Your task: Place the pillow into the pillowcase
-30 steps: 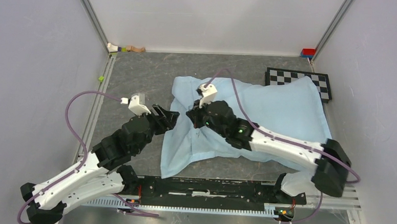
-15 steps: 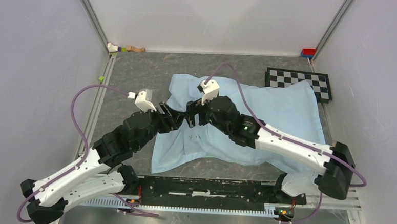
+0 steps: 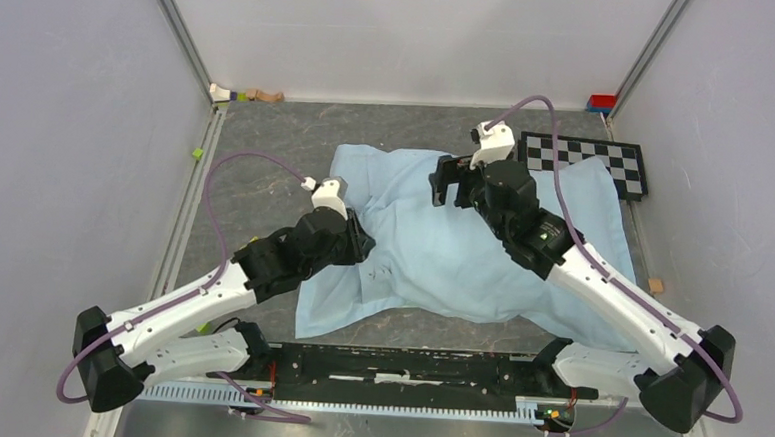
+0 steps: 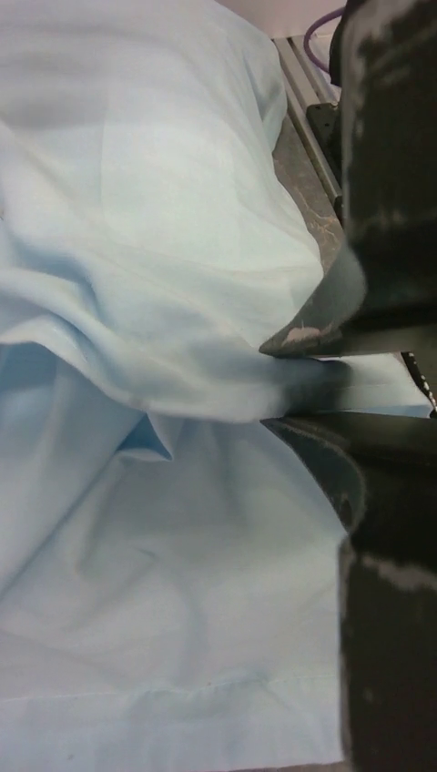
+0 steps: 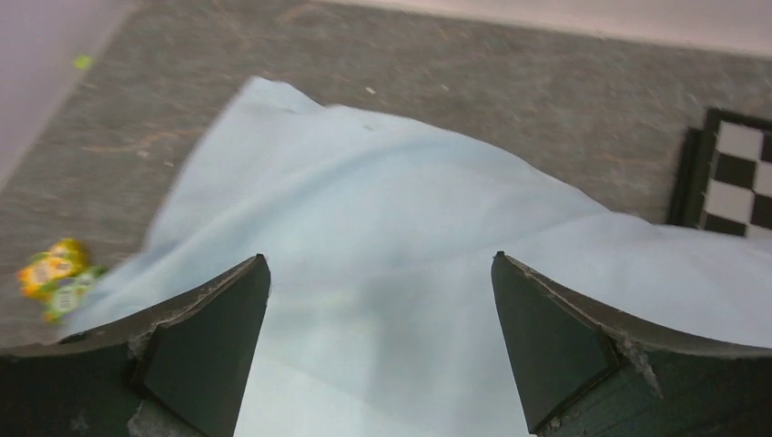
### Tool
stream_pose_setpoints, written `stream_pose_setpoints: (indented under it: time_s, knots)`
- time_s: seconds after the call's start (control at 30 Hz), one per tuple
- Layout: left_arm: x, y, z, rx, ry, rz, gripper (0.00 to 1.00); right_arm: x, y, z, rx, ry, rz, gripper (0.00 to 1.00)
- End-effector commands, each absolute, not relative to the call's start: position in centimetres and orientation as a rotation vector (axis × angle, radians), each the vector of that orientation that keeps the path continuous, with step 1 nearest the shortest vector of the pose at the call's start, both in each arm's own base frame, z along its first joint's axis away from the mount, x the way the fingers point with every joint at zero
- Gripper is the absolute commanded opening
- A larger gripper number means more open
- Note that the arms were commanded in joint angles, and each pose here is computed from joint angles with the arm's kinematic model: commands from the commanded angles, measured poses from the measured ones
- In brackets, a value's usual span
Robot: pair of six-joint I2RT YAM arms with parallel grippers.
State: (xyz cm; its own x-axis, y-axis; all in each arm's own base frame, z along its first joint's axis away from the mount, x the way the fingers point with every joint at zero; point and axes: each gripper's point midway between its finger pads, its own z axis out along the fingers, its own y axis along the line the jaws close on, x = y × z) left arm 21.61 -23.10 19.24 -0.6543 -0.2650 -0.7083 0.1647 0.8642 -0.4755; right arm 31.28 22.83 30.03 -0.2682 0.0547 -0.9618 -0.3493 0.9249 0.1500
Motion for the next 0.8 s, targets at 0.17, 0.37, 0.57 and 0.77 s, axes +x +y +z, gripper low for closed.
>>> stream_pose_setpoints:
  time_s: [0.17,0.37,0.57,0.77]
  knots:
    - [17.1,-21.2,11.3,-0.037,2.411,-0.633,0.02,33.7,17.1,16.7,-0.199,2.079,0.254,0.98]
    - [16.0,-19.5,9.3,-0.043,2.472,-0.559,0.03,33.5,15.2,13.7,-0.173,2.148,0.219,0.98]
    - [17.5,-19.9,14.8,-0.007,2.363,-0.573,0.30,33.6,16.0,16.6,-0.211,2.100,0.269,0.98]
    - [20.2,-19.9,24.0,-0.008,2.185,-0.610,0.57,33.0,16.8,19.7,-0.236,2.045,0.299,0.98]
